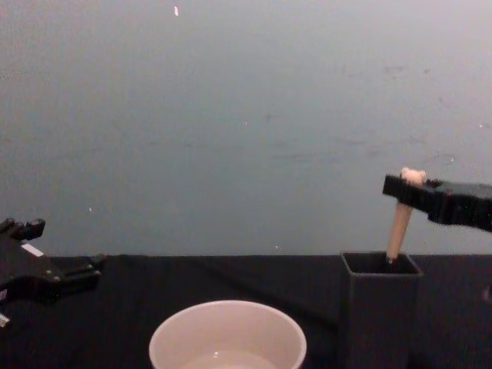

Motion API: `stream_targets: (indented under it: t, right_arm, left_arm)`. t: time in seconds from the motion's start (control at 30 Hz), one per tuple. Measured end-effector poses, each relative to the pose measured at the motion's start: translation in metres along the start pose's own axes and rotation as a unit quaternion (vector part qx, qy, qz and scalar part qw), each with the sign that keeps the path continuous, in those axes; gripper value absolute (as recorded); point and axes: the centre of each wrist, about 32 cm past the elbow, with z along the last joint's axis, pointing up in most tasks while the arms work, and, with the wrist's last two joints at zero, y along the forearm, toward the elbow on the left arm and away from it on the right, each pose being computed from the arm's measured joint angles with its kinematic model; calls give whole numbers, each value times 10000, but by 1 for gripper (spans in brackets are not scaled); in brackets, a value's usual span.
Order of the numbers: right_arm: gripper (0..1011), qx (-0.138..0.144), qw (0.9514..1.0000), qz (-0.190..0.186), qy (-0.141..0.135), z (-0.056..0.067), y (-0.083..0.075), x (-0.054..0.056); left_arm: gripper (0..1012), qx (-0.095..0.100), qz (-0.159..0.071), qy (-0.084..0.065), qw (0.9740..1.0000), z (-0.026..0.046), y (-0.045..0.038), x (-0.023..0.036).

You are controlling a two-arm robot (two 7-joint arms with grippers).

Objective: Pick up the stirring spoon with one hand, stir inside the cup, then place it back in its original position.

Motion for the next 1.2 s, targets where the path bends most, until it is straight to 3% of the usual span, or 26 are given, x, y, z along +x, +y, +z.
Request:
stream_targets:
  t: [0.4,0.73,0.93,1.2]
  right_arm:
    - [212,544,9985,27,-76,245,16,-12]
    - [212,993,9946,305,-76,434,186,-94]
    - [212,1023,9929,597,-60,441,300,-186]
    - [212,761,9903,1148,-159,311,411,-333]
  left_arm:
    - [1001,0,0,0,10000,0,0,0]
    - [1001,0,0,0,10000,0,0,0]
    - [1001,0,0,0,10000,0,0,0]
    - [1001,0,0,0,10000,0,0,0]
